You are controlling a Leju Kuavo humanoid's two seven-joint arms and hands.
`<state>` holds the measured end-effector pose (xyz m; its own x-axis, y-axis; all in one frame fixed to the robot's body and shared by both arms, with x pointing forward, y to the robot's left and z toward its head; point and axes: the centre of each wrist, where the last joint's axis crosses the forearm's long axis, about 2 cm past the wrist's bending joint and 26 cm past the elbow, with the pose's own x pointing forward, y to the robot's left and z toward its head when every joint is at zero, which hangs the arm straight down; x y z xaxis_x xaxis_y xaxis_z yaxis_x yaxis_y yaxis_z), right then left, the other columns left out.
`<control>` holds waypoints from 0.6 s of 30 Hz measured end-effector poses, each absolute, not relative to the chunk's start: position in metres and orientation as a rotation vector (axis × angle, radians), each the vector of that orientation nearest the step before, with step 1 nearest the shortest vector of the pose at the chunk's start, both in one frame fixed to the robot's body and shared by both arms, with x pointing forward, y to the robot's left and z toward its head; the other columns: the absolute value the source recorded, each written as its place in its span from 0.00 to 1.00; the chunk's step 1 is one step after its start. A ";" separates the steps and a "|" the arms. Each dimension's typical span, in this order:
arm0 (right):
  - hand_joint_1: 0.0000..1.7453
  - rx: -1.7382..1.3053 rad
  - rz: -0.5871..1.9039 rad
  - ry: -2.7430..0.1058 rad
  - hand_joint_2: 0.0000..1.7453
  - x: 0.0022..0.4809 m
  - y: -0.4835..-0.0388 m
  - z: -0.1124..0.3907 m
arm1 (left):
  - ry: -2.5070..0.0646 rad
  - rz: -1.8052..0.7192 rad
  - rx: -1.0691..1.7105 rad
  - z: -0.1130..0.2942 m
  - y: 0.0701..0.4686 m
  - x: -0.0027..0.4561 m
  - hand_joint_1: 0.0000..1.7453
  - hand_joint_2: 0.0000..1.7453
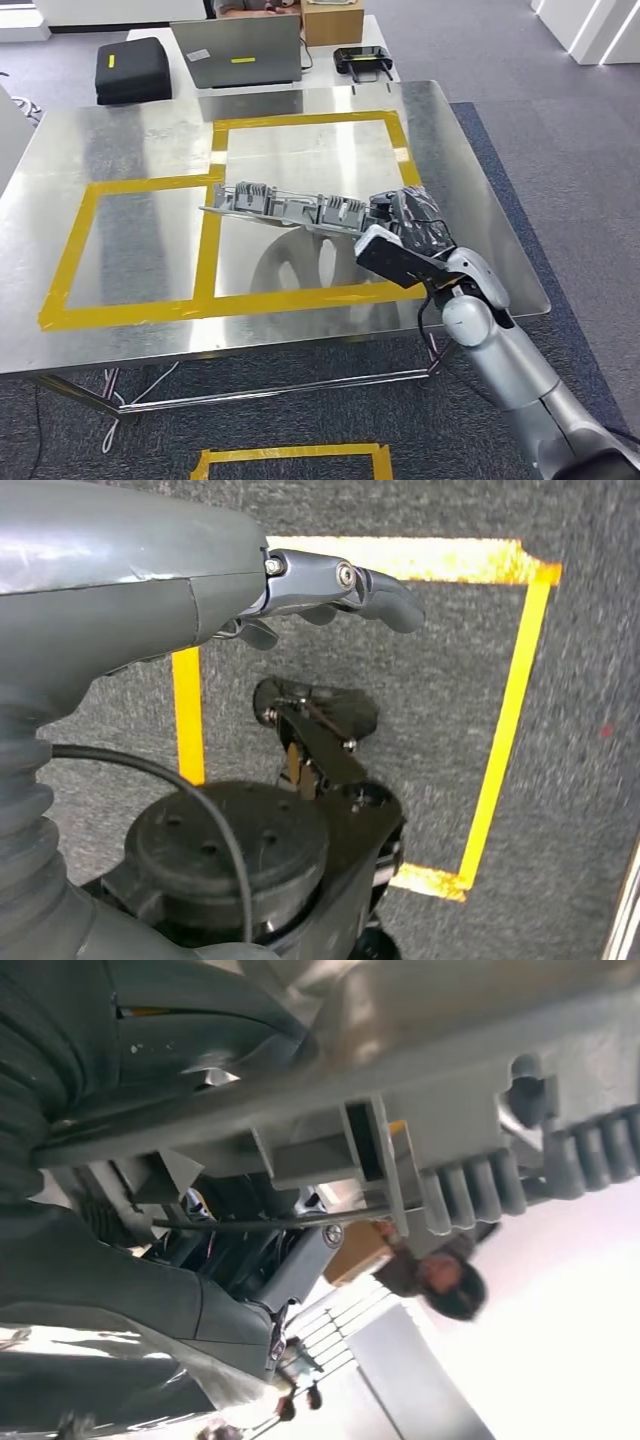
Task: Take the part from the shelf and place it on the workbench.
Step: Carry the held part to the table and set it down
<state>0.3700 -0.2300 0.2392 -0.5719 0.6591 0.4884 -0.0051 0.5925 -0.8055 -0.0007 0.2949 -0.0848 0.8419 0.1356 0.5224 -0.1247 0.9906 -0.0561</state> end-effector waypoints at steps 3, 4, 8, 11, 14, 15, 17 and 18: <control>1.00 -0.610 1.149 -1.876 1.00 0.391 -0.223 0.240 | -0.570 0.147 0.001 -0.085 0.299 0.003 0.00 1.00; 1.00 -0.631 1.189 -1.839 1.00 0.397 -0.220 0.240 | -0.576 0.146 0.010 -0.085 0.300 0.005 0.00 1.00; 1.00 -0.681 1.320 -1.704 1.00 0.412 -0.209 0.232 | -0.597 0.148 0.033 -0.085 0.302 0.009 0.00 1.00; 1.00 -0.705 1.420 -1.603 1.00 0.420 -0.200 0.223 | -0.606 0.154 0.021 -0.084 0.302 0.010 0.00 1.00; 1.00 -0.731 1.523 -1.513 1.00 0.428 -0.191 0.217 | -0.613 0.172 0.002 -0.084 0.302 0.010 0.00 1.00; 1.00 -0.739 1.549 -1.489 1.00 0.430 -0.189 0.215 | -0.613 0.180 0.004 -0.084 0.302 0.011 0.00 1.00; 0.75 -0.752 1.592 -1.446 1.00 0.435 -0.184 0.212 | -0.613 0.198 0.015 -0.084 0.302 0.011 0.00 1.00; 0.50 -0.755 1.609 -1.428 1.00 0.436 -0.182 0.210 | -0.614 0.206 0.019 -0.084 0.301 0.012 0.00 1.00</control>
<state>0.4360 -0.1823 0.2097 -0.4703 0.8780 0.0891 -0.1928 -0.0037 -0.9812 0.0119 0.3015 -0.0841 0.7977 0.1860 0.5737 -0.1975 0.9794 -0.0429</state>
